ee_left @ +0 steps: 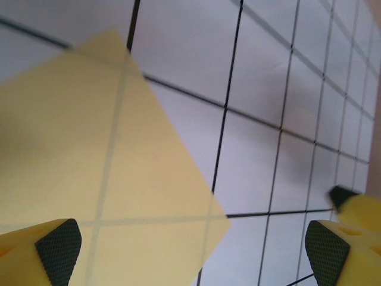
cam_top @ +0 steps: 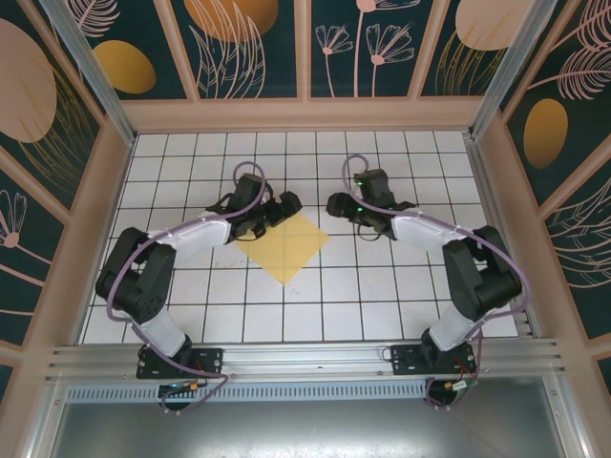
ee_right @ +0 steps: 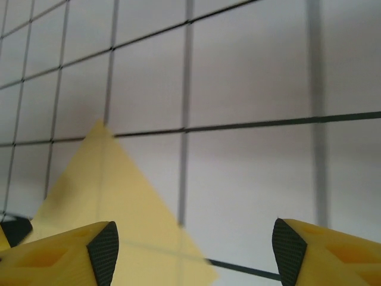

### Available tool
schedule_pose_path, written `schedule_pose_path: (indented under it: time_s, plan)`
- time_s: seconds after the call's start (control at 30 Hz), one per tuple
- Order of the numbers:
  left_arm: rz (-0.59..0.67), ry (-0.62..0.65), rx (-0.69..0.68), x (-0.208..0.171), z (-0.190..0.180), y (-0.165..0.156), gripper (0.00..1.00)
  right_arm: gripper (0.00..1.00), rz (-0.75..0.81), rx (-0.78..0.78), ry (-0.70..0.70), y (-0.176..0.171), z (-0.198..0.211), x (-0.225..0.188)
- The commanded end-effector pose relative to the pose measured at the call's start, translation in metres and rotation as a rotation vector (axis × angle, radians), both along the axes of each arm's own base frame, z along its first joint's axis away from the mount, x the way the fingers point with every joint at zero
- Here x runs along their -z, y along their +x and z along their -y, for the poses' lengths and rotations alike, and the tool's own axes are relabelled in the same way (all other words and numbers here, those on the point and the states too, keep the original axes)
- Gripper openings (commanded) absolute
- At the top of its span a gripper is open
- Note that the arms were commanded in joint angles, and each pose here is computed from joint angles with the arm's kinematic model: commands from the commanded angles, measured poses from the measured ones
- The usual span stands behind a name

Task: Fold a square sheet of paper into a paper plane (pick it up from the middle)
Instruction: Move a square sheet of paper to the center of the table.

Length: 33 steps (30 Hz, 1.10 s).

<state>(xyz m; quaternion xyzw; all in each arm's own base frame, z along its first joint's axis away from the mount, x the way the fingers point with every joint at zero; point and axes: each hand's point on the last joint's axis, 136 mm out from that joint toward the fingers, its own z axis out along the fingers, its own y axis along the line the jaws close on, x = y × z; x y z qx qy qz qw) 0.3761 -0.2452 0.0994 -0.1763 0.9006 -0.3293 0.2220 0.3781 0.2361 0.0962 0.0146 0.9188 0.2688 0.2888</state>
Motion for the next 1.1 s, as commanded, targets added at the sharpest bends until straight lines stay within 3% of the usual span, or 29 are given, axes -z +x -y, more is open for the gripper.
schedule_pose_path:
  time_s: [0.0,0.17,0.33,0.5,0.7,0.8,0.9,1.07]
  plan:
    - [0.003,0.077,-0.111,-0.011,-0.043,0.004,0.99,0.68,-0.059,-0.136,0.042,-0.014,-0.048,0.007]
    - [-0.022,0.097,-0.226,-0.005,-0.089,-0.005,0.99,0.66,-0.125,-0.221,0.041,-0.022,-0.092,0.027]
    - [-0.038,0.123,-0.25,0.001,-0.101,-0.014,0.99,0.65,-0.199,-0.231,0.005,-0.026,-0.101,0.054]
    - [-0.048,0.127,-0.255,0.006,-0.103,-0.017,0.99,0.65,-0.24,-0.175,-0.087,-0.032,-0.077,0.075]
    - [-0.052,0.13,-0.252,0.009,-0.103,-0.018,0.99,0.64,-0.318,-0.013,-0.201,-0.06,-0.008,0.096]
    - [-0.051,0.13,-0.252,0.011,-0.104,-0.019,0.99,0.64,-0.317,0.067,-0.256,-0.069,0.023,0.091]
    - [-0.051,0.133,-0.253,0.012,-0.105,-0.019,0.99,0.65,-0.248,0.069,-0.274,-0.063,0.028,0.064]
    - [-0.048,0.126,-0.25,0.011,-0.104,-0.02,0.99,0.67,-0.152,-0.137,-0.297,-0.055,-0.01,0.024]
